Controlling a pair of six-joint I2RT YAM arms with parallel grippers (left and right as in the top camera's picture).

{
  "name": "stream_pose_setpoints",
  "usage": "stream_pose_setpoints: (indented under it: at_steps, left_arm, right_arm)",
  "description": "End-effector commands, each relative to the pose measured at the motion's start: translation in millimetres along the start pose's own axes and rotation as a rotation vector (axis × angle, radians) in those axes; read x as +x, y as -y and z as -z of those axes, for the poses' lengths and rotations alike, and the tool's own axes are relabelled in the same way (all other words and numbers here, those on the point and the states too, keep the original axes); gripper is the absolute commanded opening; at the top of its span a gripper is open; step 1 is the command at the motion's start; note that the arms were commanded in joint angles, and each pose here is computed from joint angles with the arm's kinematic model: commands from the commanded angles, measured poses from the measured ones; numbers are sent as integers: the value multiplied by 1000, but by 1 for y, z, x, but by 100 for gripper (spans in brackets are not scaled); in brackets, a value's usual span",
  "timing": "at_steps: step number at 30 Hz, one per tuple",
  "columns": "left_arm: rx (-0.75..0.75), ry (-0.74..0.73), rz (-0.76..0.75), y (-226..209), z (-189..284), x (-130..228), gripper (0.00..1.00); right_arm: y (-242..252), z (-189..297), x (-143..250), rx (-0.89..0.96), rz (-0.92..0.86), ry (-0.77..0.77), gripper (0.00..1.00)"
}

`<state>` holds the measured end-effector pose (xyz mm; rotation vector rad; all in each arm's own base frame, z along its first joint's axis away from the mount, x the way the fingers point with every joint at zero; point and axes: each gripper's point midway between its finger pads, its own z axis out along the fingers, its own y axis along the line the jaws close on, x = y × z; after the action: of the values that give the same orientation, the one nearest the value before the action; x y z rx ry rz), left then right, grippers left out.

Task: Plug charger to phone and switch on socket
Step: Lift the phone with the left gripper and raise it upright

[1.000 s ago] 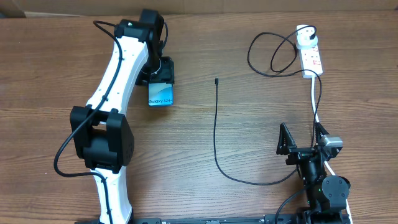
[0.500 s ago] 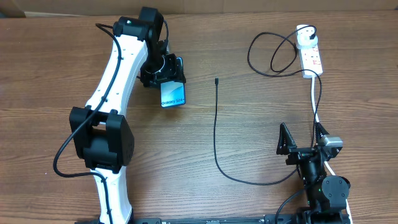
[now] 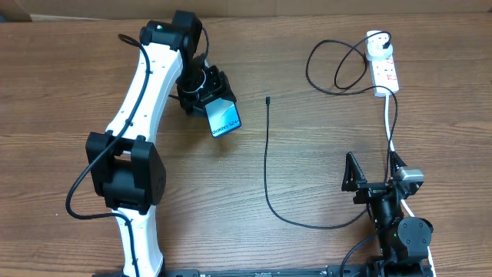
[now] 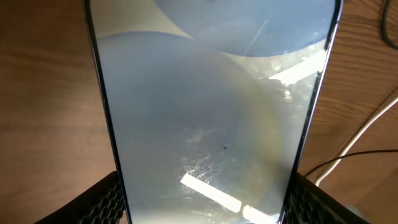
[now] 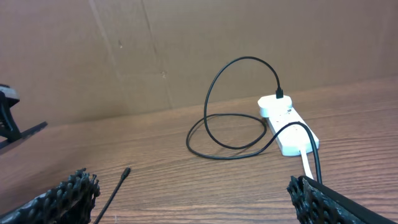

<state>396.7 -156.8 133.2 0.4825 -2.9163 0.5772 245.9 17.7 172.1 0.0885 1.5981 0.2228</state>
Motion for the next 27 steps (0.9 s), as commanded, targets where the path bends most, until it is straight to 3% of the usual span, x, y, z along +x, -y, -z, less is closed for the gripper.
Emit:
stream_pose_setpoints:
  at_steps: [1, 20, 27]
  left_arm:
    - [37, -29, 136, 11, 5, 7, 4]
    - [455, -397, 241, 68, 41, 55, 4]
    - [493, -473, 382, 72, 52, 57, 4]
  right_arm:
    - [1, 0, 4, 2, -2, -4, 100]
    - [1, 0, 4, 2, -2, -4, 100]
    - [1, 0, 4, 2, -2, -4, 100]
